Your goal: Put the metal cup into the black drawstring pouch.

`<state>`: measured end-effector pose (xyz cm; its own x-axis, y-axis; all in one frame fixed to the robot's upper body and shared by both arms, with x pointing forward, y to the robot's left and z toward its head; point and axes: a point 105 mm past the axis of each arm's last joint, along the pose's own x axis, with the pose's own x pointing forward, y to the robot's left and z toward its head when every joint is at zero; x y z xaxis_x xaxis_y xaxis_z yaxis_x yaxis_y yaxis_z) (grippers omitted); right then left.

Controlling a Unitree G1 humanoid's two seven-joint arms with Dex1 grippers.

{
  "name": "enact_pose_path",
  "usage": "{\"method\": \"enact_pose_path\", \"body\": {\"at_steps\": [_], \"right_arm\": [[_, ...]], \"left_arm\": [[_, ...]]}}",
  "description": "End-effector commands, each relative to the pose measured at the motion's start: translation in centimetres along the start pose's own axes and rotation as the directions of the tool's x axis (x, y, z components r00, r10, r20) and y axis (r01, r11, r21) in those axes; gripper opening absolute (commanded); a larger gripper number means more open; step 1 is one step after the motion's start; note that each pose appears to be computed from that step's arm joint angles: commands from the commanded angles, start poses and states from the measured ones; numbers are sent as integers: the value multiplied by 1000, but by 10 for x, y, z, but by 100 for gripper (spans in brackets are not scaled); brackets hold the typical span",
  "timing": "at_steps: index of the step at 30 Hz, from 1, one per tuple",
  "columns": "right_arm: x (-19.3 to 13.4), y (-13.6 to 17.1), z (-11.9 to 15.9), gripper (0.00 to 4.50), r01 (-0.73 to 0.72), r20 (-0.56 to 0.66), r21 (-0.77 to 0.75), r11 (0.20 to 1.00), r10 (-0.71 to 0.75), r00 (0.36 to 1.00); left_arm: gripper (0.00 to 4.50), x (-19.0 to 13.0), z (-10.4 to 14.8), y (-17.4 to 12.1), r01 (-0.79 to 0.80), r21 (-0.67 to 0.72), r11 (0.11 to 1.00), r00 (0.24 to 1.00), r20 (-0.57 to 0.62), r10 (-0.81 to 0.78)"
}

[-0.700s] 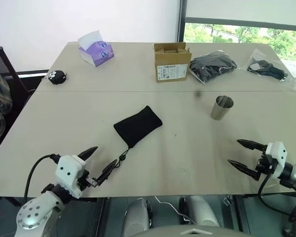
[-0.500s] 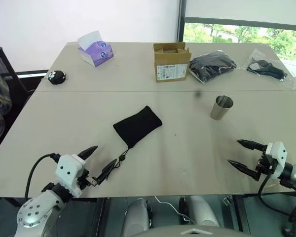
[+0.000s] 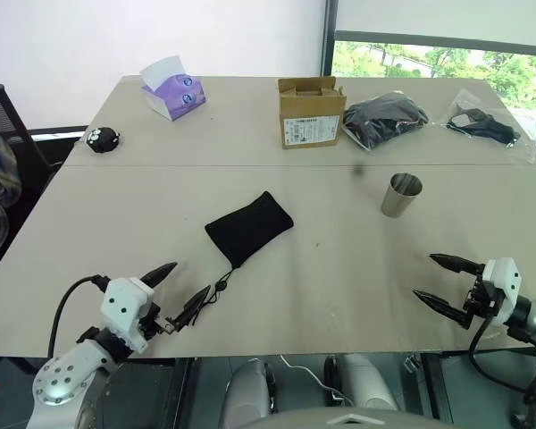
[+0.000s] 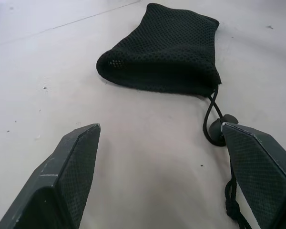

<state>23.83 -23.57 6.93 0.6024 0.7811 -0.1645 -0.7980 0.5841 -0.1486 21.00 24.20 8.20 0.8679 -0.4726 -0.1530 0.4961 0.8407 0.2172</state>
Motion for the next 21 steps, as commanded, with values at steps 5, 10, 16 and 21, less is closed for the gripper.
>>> {"method": "enact_pose_path", "body": {"at_steps": [5, 10, 16, 21], "right_arm": [[4, 5, 24, 446, -23, 76, -48, 999, 26, 997], [23, 32, 46, 446, -128, 168, -44, 991, 134, 977], [36, 54, 58, 446, -192, 195, -70, 979, 202, 960], [43, 62, 67, 446, -200, 217, -78, 977, 212, 953]], "left_arm": [[424, -1, 11, 13, 112, 84, 990, 994, 0, -113], [424, 6, 23, 45, 202, 104, 974, 979, 15, -204], [424, 37, 43, 72, 317, 202, 927, 946, 8, -325], [424, 62, 46, 78, 411, 252, 876, 909, -40, -415]]}}
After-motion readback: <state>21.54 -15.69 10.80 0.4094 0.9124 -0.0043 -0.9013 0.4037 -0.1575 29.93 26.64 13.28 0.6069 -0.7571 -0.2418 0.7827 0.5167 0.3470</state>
